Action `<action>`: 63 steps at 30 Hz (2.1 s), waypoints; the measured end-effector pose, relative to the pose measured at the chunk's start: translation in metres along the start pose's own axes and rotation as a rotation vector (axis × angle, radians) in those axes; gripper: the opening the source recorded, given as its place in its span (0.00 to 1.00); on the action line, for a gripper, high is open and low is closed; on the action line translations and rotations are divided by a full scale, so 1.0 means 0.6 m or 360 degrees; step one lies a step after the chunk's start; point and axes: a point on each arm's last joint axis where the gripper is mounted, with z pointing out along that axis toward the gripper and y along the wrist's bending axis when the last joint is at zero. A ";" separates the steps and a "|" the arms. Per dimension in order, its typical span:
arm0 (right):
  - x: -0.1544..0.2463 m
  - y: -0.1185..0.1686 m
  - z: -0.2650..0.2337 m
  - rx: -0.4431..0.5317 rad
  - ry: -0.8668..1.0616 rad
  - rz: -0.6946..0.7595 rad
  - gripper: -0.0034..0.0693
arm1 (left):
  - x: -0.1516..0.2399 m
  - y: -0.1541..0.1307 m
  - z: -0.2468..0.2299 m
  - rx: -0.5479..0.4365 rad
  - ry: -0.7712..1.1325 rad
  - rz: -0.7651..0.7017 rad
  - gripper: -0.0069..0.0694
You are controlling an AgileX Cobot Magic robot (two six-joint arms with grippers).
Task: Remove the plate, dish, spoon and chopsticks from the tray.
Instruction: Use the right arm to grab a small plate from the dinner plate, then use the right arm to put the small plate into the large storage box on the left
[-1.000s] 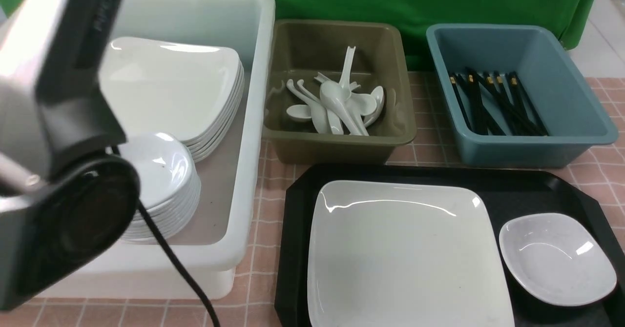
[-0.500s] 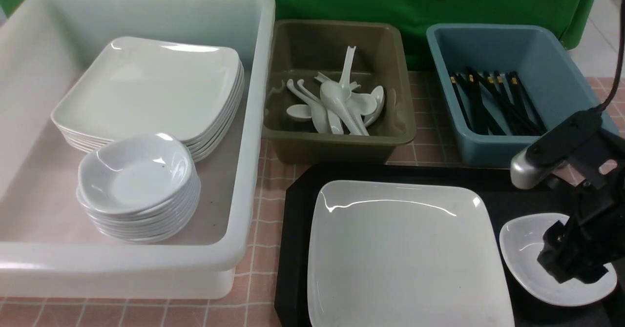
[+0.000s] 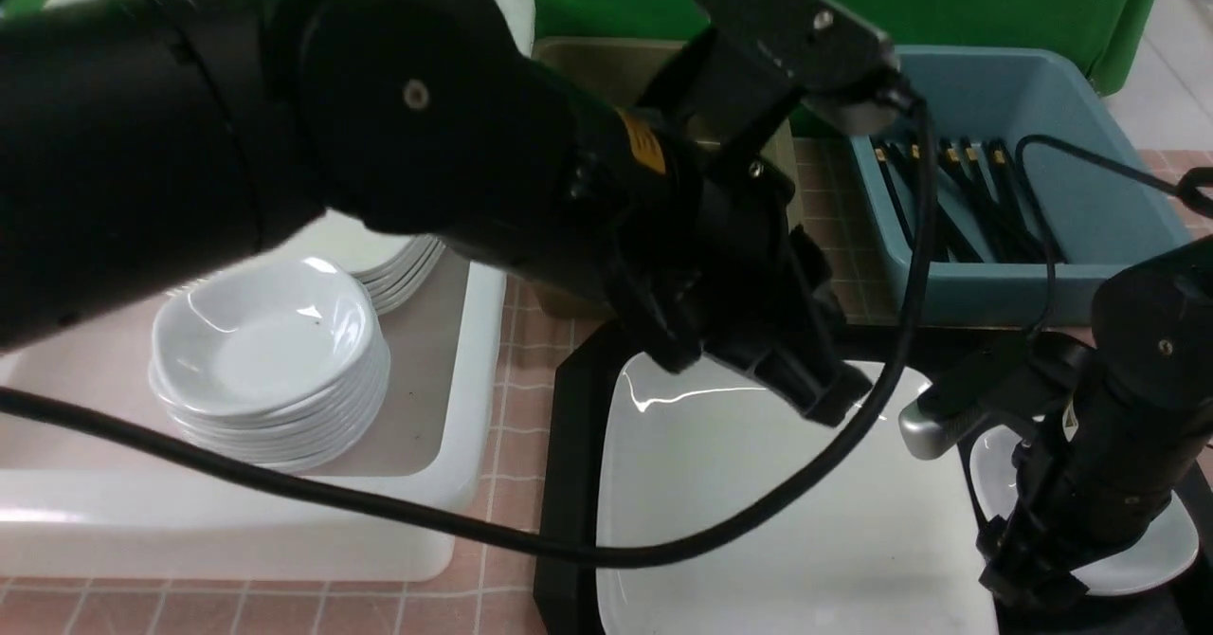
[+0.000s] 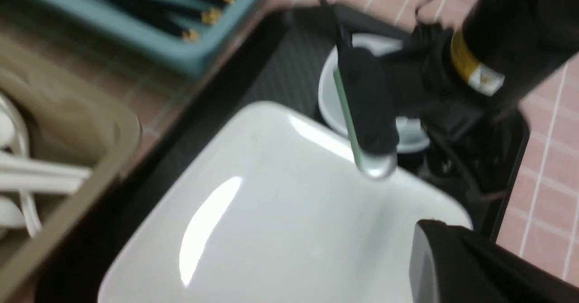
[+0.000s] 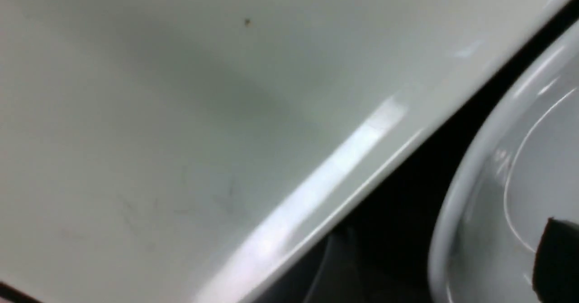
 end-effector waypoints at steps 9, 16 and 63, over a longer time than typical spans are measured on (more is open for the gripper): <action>-0.006 -0.006 0.016 0.0050 0.0018 -0.0031 0.69 | 0.008 0.005 0.018 -0.0010 0.0050 0.0017 0.09; -0.008 -0.009 0.016 0.0081 -0.0003 -0.0012 0.41 | 0.009 0.007 0.018 -0.0032 0.0060 0.0048 0.09; -0.371 0.380 -0.294 -0.0597 -0.1372 -0.0807 0.16 | 0.154 0.206 -0.451 -0.1193 -0.0242 -0.1209 0.09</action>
